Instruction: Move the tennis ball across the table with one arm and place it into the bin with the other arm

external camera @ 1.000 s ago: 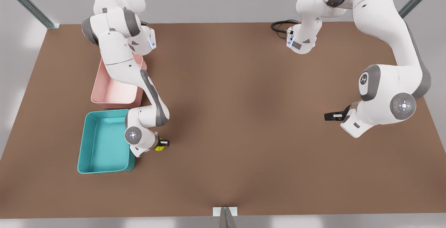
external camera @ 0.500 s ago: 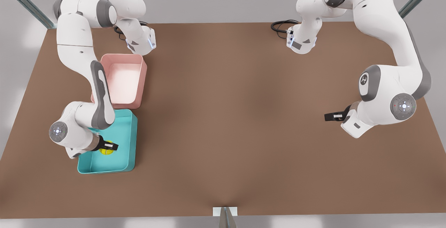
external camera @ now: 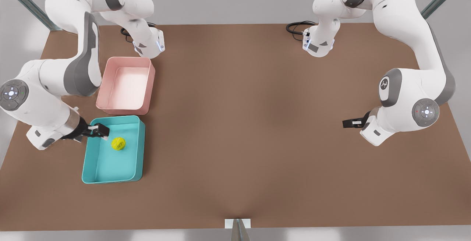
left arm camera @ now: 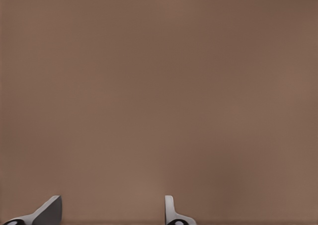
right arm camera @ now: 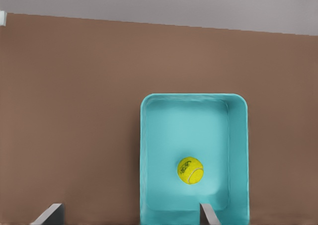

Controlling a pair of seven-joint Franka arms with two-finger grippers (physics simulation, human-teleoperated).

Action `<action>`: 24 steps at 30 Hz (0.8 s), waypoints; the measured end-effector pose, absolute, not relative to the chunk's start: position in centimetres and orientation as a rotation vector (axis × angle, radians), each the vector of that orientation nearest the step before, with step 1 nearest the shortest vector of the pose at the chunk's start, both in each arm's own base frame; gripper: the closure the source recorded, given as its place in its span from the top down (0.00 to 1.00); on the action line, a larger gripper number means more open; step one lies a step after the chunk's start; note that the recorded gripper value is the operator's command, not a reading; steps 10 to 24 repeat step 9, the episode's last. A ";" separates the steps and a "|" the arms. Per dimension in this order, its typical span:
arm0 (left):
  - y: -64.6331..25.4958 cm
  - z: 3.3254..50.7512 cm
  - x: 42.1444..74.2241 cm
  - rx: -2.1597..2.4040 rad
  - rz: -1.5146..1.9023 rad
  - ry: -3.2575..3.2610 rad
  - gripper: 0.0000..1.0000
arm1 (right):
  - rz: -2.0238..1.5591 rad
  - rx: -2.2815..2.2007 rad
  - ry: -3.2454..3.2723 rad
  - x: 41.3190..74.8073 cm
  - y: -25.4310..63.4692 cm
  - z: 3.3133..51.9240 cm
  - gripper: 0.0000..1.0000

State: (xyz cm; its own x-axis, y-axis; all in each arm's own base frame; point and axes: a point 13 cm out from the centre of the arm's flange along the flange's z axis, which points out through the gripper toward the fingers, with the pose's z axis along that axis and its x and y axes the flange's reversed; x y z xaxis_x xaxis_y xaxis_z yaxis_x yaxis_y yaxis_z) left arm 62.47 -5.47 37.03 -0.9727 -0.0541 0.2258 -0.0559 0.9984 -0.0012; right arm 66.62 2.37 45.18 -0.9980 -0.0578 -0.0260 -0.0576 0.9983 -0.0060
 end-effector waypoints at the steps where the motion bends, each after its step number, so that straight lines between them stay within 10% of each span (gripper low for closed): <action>1: -5.4 37.0 62.5 0.082 0.011 -2.913 1.00 | -0.008 -0.064 3.142 64.6 1.4 46.1 1.00; 7: -5.4 37.1 62.5 0.084 0.010 -2.913 1.00 | -0.010 0.008 3.263 59.3 -0.3 45.6 1.00; 24: -5.4 37.1 62.5 0.084 0.010 -2.914 1.00 | -0.012 0.022 3.277 58.9 -0.5 45.6 1.00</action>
